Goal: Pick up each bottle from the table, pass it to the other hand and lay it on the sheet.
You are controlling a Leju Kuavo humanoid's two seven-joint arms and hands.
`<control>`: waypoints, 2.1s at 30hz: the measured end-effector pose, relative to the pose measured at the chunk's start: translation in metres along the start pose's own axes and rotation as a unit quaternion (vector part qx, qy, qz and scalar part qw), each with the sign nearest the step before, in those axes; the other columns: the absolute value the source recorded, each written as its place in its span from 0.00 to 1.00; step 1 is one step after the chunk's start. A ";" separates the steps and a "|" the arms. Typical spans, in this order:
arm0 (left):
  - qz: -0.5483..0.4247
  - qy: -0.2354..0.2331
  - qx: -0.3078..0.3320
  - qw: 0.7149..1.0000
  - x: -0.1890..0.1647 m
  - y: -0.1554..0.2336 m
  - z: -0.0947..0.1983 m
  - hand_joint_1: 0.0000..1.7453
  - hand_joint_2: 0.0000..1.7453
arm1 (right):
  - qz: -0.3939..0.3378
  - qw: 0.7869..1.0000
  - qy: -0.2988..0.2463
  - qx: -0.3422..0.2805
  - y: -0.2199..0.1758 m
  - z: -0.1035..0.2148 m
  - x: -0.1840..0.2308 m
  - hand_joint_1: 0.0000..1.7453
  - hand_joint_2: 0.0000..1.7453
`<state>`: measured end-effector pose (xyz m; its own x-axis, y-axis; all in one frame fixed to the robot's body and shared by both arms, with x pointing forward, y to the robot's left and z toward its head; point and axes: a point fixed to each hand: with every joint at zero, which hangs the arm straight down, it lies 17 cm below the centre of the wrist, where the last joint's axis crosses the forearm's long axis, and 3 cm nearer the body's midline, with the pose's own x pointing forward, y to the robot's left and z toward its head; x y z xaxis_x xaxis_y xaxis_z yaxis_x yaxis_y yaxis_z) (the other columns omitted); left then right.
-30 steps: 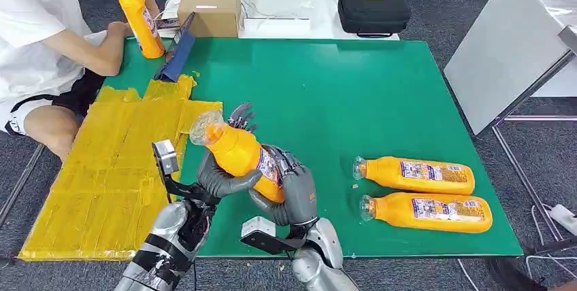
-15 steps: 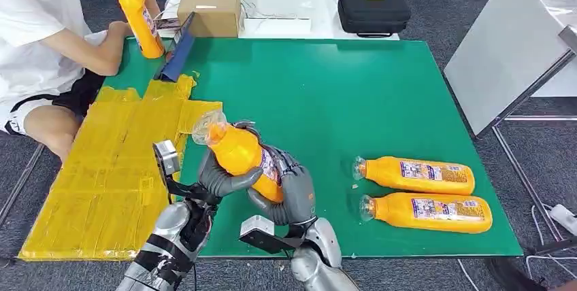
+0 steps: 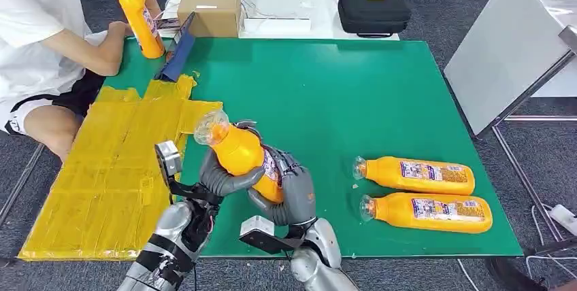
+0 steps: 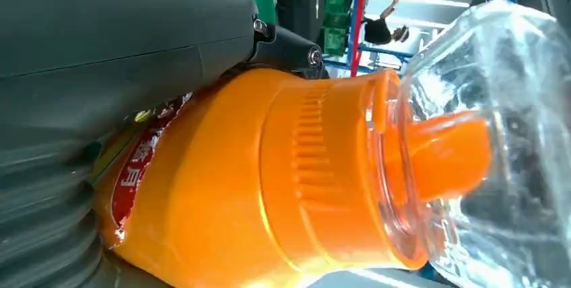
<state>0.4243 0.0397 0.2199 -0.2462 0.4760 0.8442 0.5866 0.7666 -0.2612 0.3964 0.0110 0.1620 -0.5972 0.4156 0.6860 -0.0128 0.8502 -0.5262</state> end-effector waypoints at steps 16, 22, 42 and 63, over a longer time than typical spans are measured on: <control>-0.265 -0.027 0.104 0.958 0.027 0.052 -0.020 1.00 1.00 | -0.052 0.995 -0.043 -0.072 -0.045 -0.010 0.040 0.00 1.00; -0.426 -0.005 0.196 0.883 0.048 0.136 -0.042 1.00 1.00 | -0.076 0.984 -0.084 -0.138 -0.093 -0.016 0.074 0.00 1.00; -0.819 0.144 0.133 0.539 0.020 0.265 0.002 1.00 1.00 | -0.158 0.948 -0.170 -0.220 -0.165 -0.014 0.131 0.00 1.00; -0.754 0.263 0.080 0.596 -0.061 0.285 0.081 0.93 1.00 | -0.185 0.970 -0.123 -0.099 -0.115 -0.028 0.100 0.00 1.00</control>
<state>0.5441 0.2640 0.0565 -0.0993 -0.9758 0.1946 -0.0882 0.2034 0.9751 0.3602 -0.0362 0.3051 -0.7547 0.0008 0.6561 -0.1227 0.9822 -0.1423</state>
